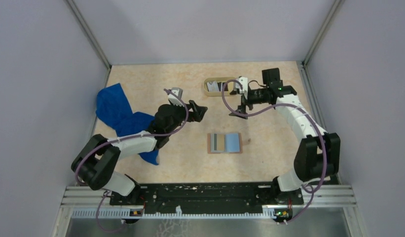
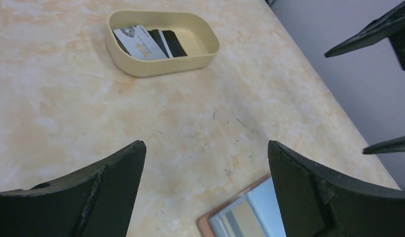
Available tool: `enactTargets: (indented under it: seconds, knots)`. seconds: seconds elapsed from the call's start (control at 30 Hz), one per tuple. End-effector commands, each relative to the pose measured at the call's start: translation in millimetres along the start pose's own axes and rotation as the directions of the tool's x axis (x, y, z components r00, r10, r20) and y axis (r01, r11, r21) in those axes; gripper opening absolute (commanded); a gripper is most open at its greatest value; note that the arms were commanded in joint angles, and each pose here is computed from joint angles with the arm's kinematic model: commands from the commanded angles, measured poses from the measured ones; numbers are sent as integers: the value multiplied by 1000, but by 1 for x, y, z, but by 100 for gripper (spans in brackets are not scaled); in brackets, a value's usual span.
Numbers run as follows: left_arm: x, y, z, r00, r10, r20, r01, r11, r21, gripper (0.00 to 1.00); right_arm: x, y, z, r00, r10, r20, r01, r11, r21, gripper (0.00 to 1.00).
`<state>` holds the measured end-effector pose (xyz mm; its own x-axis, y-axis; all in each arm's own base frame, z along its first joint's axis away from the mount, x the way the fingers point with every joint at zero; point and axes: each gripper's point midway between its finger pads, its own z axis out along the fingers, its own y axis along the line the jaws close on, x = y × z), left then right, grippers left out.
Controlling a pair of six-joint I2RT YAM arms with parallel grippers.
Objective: Put the credit cards into the card holder
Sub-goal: Move the storage box to the center of the board.
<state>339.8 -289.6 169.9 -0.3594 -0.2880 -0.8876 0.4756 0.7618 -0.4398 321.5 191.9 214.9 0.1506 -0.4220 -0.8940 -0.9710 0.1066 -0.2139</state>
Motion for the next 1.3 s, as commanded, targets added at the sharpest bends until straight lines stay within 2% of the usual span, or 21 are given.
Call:
enactTargets:
  seconds: [0.0, 0.23, 0.33, 0.57, 0.77, 0.87, 1.0, 1.13, 1.27]
  knots:
    - [-15, 9, 7, 993, -31, 112, 18, 994, 110, 99, 15, -41, 25, 971, -232, 50, 235, 971, -42, 99]
    - [-15, 13, -20, 969, -129, 212, 50, 937, 346, 98, 62, -130, 59, 980, -180, -86, 180, 984, -10, 92]
    - [-11, 10, -23, 970, -151, 192, 69, 924, 377, 95, 80, -156, 73, 981, -158, -115, 159, 987, 4, 91]
    - [-7, 8, -20, 976, -145, 162, 69, 914, 400, 95, 116, -171, 105, 966, -157, -204, 141, 986, -90, 78]
    - [-7, 8, -21, 975, -150, 163, 73, 913, 401, 97, 137, -153, 123, 957, -169, -235, 130, 976, -175, 66]
    - [-6, 8, -20, 975, -150, 161, 74, 912, 403, 97, 143, -146, 127, 955, -163, -248, 116, 974, -193, 57]
    - [-5, 7, -20, 976, -150, 156, 75, 911, 407, 98, 150, -140, 127, 949, -164, -268, 108, 971, -212, 39]
    - [-5, 7, -22, 976, -150, 157, 74, 909, 410, 99, 146, -126, 120, 946, -199, -256, 134, 959, -250, 28]
    - [-6, 7, -22, 976, -150, 158, 73, 908, 412, 99, 140, -107, 108, 937, -245, -251, 173, 945, -277, 6]
